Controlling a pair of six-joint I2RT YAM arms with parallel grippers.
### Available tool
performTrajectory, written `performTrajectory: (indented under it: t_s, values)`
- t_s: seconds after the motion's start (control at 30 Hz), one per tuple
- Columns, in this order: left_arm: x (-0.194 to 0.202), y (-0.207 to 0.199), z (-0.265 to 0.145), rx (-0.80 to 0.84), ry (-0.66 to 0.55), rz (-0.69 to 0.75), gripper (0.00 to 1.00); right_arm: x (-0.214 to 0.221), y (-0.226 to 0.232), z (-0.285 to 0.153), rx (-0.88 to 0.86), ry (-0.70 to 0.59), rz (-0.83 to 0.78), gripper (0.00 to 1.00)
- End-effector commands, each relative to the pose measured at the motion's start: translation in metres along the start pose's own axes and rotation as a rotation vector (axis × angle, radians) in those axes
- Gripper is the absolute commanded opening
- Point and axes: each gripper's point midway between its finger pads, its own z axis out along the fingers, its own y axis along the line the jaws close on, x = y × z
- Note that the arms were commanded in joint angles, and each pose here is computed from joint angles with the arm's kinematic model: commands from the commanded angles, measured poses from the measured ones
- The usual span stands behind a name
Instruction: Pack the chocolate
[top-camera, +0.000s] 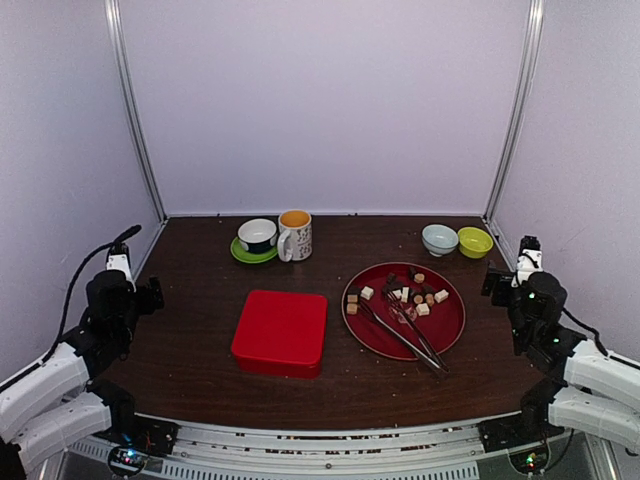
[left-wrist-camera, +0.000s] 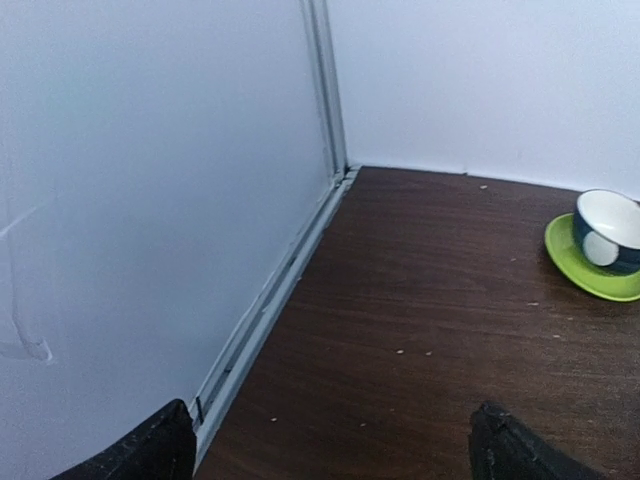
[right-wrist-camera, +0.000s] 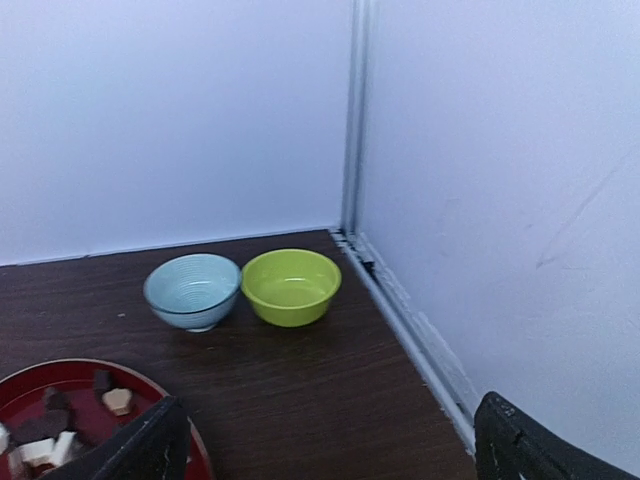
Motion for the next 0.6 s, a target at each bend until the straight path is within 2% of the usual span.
performTrajectory:
  t_s: [0.0, 0.1, 0.23, 0.37, 0.43, 0.5, 0.53, 0.57]
  values:
    - [-0.028, 0.011, 0.014, -0.054, -0.110, -0.036, 0.98, -0.010, -0.022, 0.017, 0.019, -0.118, 0.092, 1.00]
    - [-0.043, 0.018, 0.026, -0.095, -0.128, -0.005, 0.98, 0.001, -0.020, 0.026, -0.014, -0.119, 0.058, 1.00]
    - [-0.032, 0.035, 0.046, -0.126, -0.074, -0.034, 0.98, 0.003, -0.019, 0.040, -0.003, -0.146, 0.030, 1.00]
    - [-0.026, 0.044, 0.059, -0.137, -0.081, -0.053, 0.98, 0.005, -0.014, 0.059, -0.016, -0.152, 0.042, 1.00]
    - [-0.025, 0.043, 0.065, -0.116, -0.084, -0.041, 0.98, 0.020, -0.013, 0.067, -0.017, -0.125, 0.036, 1.00]
    - [-0.024, 0.032, 0.070, -0.055, -0.107, -0.019, 0.98, 0.010, -0.012, 0.070, -0.020, -0.159, 0.058, 1.00]
    - [-0.026, 0.027, 0.071, -0.025, -0.133, -0.016, 0.98, 0.023, -0.010, 0.075, -0.026, -0.079, 0.031, 1.00]
    - [-0.020, 0.023, 0.072, -0.006, -0.139, -0.009, 0.98, 0.020, -0.006, 0.080, -0.036, -0.076, 0.023, 1.00]
